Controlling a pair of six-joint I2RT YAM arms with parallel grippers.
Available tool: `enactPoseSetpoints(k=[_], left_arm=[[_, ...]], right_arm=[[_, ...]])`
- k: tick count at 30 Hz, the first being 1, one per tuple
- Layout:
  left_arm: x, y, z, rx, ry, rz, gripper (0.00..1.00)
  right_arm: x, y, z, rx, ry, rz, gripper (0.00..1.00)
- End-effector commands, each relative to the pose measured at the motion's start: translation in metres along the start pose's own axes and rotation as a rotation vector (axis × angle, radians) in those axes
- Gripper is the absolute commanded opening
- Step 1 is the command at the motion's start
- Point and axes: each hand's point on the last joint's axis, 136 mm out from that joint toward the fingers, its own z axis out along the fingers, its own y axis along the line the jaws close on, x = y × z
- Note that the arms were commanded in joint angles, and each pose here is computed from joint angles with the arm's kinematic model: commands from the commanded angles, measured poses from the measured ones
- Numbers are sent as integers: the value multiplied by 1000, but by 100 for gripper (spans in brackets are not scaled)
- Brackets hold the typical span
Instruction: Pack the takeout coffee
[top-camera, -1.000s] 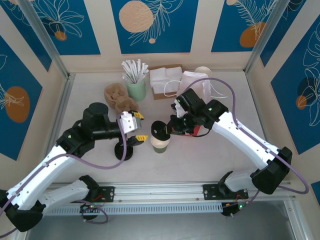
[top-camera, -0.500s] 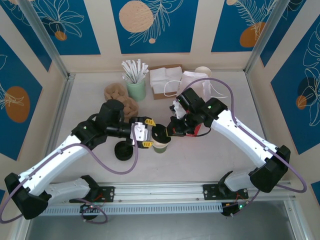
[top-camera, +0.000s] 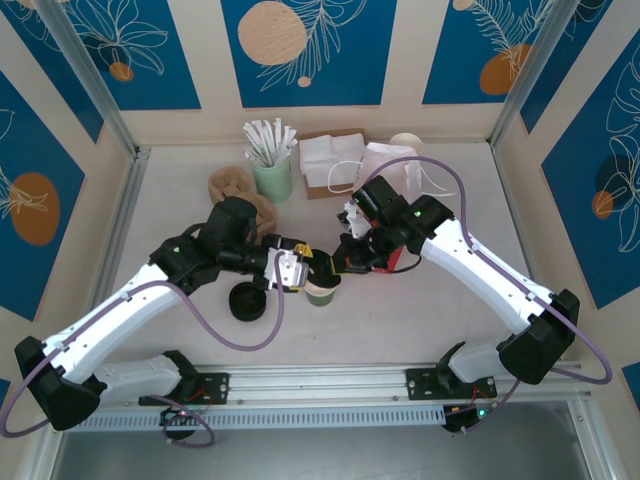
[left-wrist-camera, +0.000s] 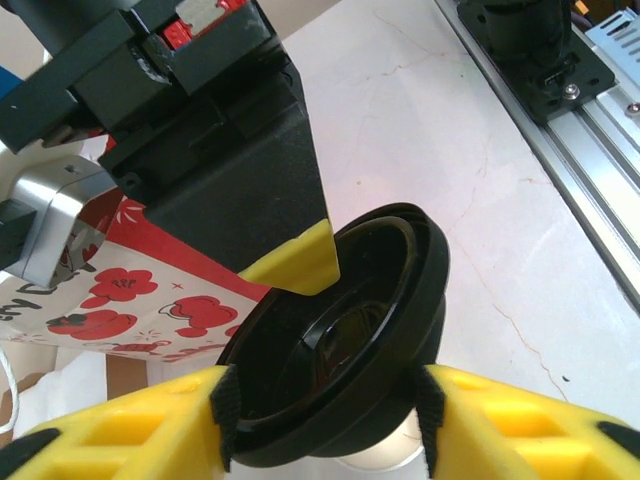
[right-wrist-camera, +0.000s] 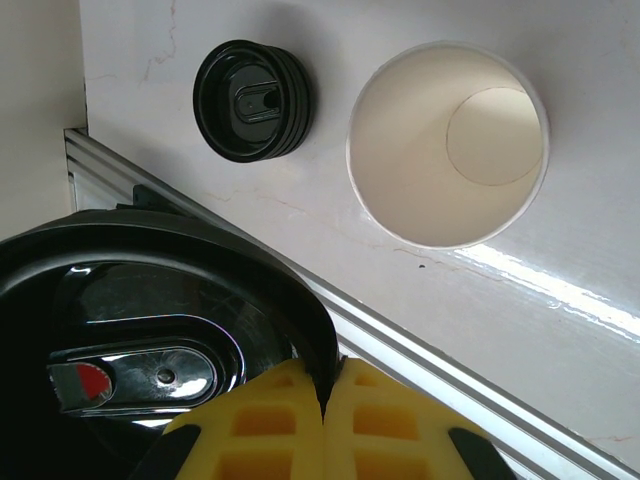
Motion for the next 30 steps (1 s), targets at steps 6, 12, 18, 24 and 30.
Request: enactPoseSetpoints(k=[6,12,18,24,30], left_arm=[[-8,-2,0,33,8,70,38],[-5,-8,4,57,36,106,35],[-2,-11,7,48,80,163,32],[-5,-7,5,26,90,169,25],[-6,-2,6,10,90,137,18]], right_arm=[[5,6,0,-34,44,5,0],[5,10,-3,-66,43,16,0],[2,15,-8,-105,40,40,0],[2,23,-14,-158,50,51,0],[3,26,-17,-179,45,48,0]])
